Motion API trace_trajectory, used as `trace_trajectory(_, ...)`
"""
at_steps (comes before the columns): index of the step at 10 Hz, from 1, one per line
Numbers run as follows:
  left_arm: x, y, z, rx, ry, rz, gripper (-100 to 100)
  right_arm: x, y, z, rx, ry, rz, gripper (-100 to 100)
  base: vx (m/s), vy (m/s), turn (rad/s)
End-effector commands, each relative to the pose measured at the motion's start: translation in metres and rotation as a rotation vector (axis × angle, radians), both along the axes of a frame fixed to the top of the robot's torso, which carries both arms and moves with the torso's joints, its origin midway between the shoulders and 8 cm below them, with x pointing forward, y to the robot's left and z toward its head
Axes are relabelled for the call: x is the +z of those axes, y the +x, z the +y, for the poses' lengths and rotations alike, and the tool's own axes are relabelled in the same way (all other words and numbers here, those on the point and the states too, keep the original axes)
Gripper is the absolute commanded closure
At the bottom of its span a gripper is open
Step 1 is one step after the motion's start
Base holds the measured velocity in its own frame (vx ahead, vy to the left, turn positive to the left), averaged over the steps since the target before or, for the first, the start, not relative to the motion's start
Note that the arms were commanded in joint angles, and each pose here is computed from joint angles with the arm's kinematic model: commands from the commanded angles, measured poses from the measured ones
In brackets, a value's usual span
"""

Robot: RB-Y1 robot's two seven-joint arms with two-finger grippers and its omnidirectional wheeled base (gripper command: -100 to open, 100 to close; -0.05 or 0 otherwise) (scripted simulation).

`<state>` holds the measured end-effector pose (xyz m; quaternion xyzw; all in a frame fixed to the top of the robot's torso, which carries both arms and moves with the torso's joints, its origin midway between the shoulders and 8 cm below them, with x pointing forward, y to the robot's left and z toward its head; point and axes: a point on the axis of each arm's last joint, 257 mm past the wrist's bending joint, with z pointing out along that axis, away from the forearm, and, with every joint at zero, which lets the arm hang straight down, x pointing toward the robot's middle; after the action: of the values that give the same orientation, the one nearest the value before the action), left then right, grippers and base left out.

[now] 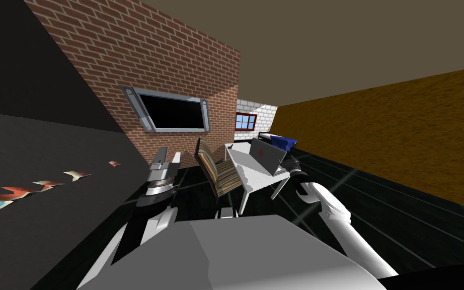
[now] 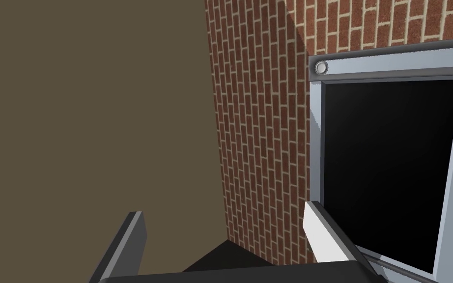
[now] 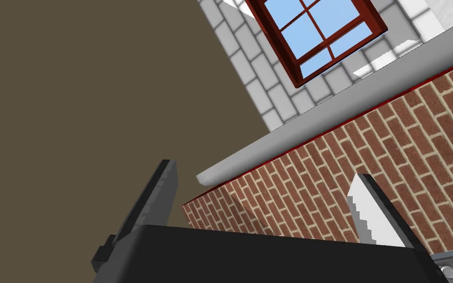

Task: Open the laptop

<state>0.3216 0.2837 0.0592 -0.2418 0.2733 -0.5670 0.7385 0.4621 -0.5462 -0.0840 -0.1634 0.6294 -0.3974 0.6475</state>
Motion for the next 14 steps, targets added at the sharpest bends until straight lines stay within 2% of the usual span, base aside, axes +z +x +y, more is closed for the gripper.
trace_trajectory(1, 0.000, 0.000, 0.000, 0.000, 0.000, 0.000, 0, -0.008, 0.000, 0.009, 0.005, 0.003, 0.000, 100, -0.004, -0.007, 0.021)
trace_trajectory(2, 0.000, 0.000, 0.000, 0.000, 0.000, 0.000, 0, -0.005, 0.000, 0.007, 0.004, 0.003, 0.000, 100, 0.000, 0.000, 0.000)
trace_trajectory(3, 0.000, 0.000, 0.000, 0.000, 0.000, 0.000, 0, 0.001, -0.001, 0.005, 0.014, -0.022, 0.005, -100, 0.021, 0.049, -0.219)
trace_trajectory(7, 0.000, 0.000, 0.000, 0.000, 0.000, 0.000, 0, 0.024, -0.003, 0.001, 0.037, -0.097, 0.009, -100, 0.020, 0.099, -0.198)
trace_trajectory(11, 0.000, 0.000, 0.000, 0.000, 0.000, 0.000, 0, 0.050, -0.005, -0.006, 0.040, -0.157, 0.007, -100, -0.024, 0.045, -0.036)
trace_trajectory(14, 0.000, 0.000, 0.000, 0.000, 0.000, 0.000, 0, 0.054, -0.006, -0.023, 0.028, -0.157, 0.029, -100, -0.043, 0.010, 0.076)
